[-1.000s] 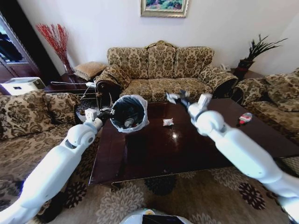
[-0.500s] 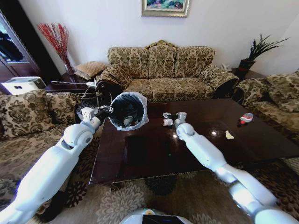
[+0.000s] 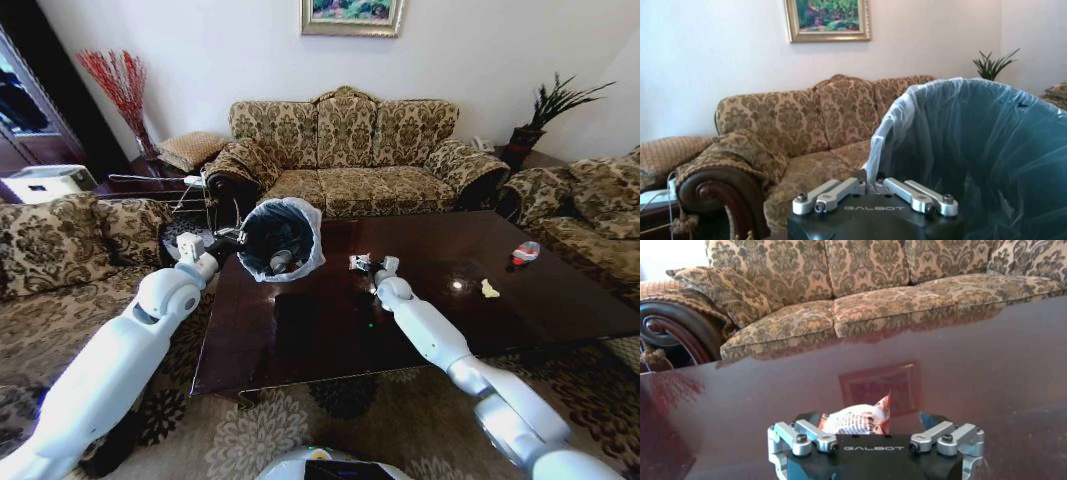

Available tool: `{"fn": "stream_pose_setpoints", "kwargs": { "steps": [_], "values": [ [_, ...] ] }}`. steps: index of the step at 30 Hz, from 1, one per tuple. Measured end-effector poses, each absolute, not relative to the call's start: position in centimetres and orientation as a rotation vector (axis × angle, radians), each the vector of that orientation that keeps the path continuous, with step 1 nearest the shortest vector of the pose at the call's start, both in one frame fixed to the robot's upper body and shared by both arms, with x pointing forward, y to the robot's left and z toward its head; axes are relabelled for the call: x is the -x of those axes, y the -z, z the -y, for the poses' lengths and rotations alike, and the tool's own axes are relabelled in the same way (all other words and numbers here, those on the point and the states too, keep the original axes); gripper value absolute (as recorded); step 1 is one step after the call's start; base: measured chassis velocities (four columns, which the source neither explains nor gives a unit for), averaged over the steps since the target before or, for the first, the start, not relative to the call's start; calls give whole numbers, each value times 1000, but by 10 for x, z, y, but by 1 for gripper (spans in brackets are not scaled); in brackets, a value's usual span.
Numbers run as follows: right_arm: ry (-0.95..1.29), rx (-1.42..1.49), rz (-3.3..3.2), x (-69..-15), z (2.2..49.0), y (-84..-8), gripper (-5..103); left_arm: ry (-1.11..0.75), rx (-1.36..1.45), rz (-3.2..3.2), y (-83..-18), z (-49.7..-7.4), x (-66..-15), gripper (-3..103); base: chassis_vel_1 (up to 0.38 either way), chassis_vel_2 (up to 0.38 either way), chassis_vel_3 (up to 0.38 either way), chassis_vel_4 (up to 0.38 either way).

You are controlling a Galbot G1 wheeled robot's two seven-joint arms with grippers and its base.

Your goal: Move to the front of the table and place the trash on the table into the trash bin.

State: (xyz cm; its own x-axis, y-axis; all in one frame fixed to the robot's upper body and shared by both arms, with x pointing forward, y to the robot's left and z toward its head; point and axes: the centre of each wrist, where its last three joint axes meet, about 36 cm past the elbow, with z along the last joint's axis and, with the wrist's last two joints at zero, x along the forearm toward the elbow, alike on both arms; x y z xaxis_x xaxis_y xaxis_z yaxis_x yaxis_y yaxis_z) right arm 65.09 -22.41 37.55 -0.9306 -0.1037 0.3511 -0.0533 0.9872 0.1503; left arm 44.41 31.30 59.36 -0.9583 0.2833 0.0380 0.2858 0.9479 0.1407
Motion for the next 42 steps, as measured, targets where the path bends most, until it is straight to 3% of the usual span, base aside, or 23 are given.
{"fn": "stream_pose_setpoints", "kwargs": {
  "steps": [4, 7, 9, 15, 16, 17, 19, 22, 24, 27, 31, 36, 38, 39, 42],
  "values": [
    [190, -123, 2758, -655, 223, -372, 88, 221, 451, 3086, -594, -312, -444, 2, 0, 0, 0, 0],
    [183, -130, 2746, -658, 221, -367, 72, 219, 451, 3087, -593, -312, -443, 2, 0, 0, 0, 0],
    [180, -131, 2744, -658, 221, -366, 72, 219, 450, 3088, -594, -312, -443, 2, 0, 0, 0, 0],
    [164, -131, 2736, -656, 222, -362, 45, 223, 449, 3092, -595, -312, -444, 2, 0, 0, 0, 0],
    [163, -131, 2736, -656, 223, -362, 45, 224, 449, 3092, -595, -312, -444, 2, 0, 0, 0, 0],
    [163, -131, 2736, -655, 222, -362, 34, 224, 450, 3093, -596, -312, -443, 2, 0, 0, 0, 0],
    [162, -131, 2736, -655, 222, -361, 34, 226, 451, 3093, -596, -312, -443, 2, 0, 0, 0, 0],
    [158, -123, 2744, -653, 222, -362, 18, 228, 452, 3092, -596, -312, -442, 2, 0, 0, 0, 0],
    [154, -121, 2750, -652, 222, -363, 18, 228, 452, 3092, -596, -312, -442, 2, 0, 0, 0, 0],
    [108, -132, 2853, -640, 216, -396, 3, 226, 454, 3093, -596, -312, -442, 2, 0, 0, 0, 0],
    [22, -222, 3039, -622, 205, -463, 0, 221, 469, 3082, -592, -308, -442, 2, 0, 0, 0, 0],
    [72, -398, 3198, -603, 185, -557, 0, 218, 475, 3067, -586, -306, -444, 2, 0, 0, 0, 0],
    [152, -630, 3252, -581, 164, -624, 0, 219, 479, 3056, -582, -304, -446, 2, 0, 0, 0, 0],
    [152, -630, 3252, -581, 164, -624, 0, 219, 479, 3056, -582, -304, -446, 2, 0, 0, 0, 0],
    [277, -998, 3163, -540, 134, -683, 0, 248, 463, 3050, -577, -304, -448, 2, 0, 0, 0, 0]
  ]
}}
